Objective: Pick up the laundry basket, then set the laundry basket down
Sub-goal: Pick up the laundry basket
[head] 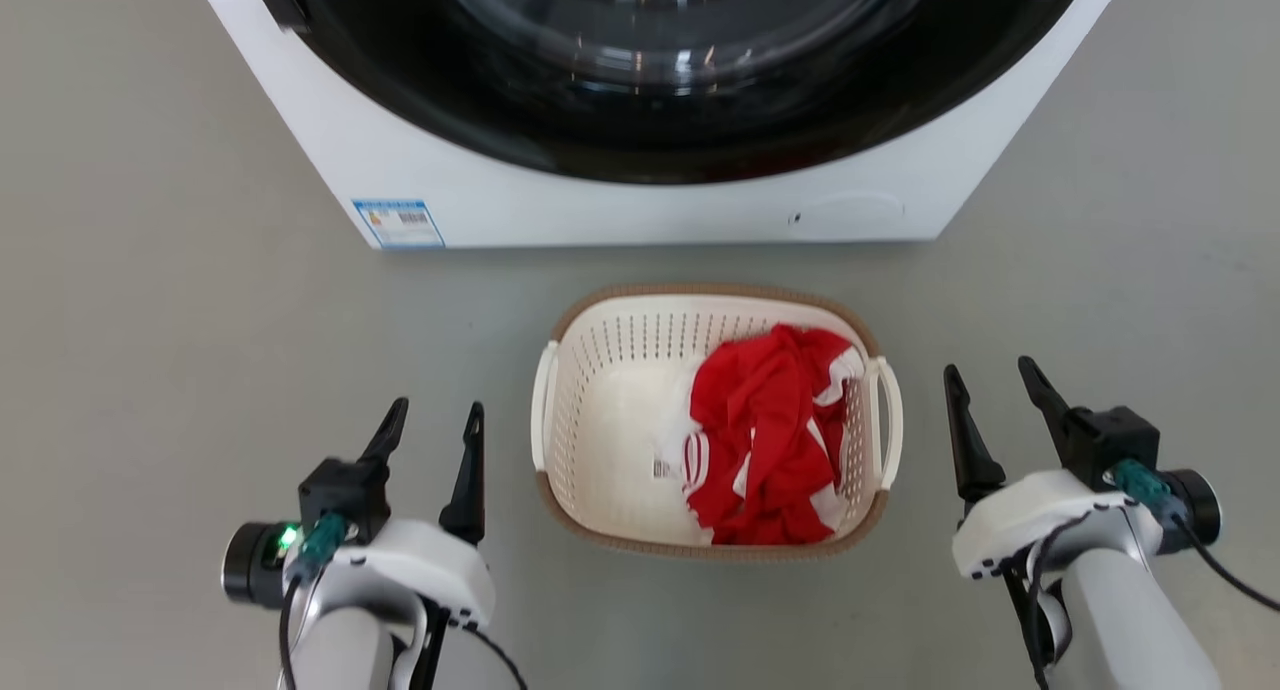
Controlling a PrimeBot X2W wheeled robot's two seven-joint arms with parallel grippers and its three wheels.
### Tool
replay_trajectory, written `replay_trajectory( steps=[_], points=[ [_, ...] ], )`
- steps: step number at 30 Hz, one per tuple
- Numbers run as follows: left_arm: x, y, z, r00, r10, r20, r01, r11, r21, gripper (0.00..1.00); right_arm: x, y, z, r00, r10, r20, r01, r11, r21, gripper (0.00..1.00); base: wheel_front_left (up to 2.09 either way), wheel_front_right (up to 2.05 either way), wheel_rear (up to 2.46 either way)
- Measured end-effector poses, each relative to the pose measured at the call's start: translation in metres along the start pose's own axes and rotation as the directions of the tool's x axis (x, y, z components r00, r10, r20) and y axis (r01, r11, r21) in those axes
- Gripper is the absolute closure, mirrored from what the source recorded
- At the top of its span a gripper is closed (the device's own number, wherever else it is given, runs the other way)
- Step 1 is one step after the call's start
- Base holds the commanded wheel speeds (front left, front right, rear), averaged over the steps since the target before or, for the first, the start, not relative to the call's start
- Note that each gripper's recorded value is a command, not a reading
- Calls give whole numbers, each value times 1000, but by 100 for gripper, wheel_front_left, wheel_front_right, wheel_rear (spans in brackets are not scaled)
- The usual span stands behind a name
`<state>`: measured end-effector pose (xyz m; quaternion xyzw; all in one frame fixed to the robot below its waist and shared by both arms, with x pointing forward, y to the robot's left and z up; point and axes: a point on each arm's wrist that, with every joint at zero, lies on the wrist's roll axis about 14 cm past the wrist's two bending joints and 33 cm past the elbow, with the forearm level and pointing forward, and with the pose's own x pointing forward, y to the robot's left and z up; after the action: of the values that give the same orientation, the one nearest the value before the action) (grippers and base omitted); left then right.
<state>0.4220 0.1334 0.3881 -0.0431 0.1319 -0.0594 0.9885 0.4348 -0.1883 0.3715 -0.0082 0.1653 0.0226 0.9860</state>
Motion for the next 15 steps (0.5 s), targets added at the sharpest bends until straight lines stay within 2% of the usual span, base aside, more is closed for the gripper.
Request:
replay_trajectory(
  steps=[15],
  points=[
    [61,-11,-81,966,-59,-250,54,998,-25,0,47,-4,-76,971,-6,-237,10,1000,15,0,0,0,0]
  ],
)
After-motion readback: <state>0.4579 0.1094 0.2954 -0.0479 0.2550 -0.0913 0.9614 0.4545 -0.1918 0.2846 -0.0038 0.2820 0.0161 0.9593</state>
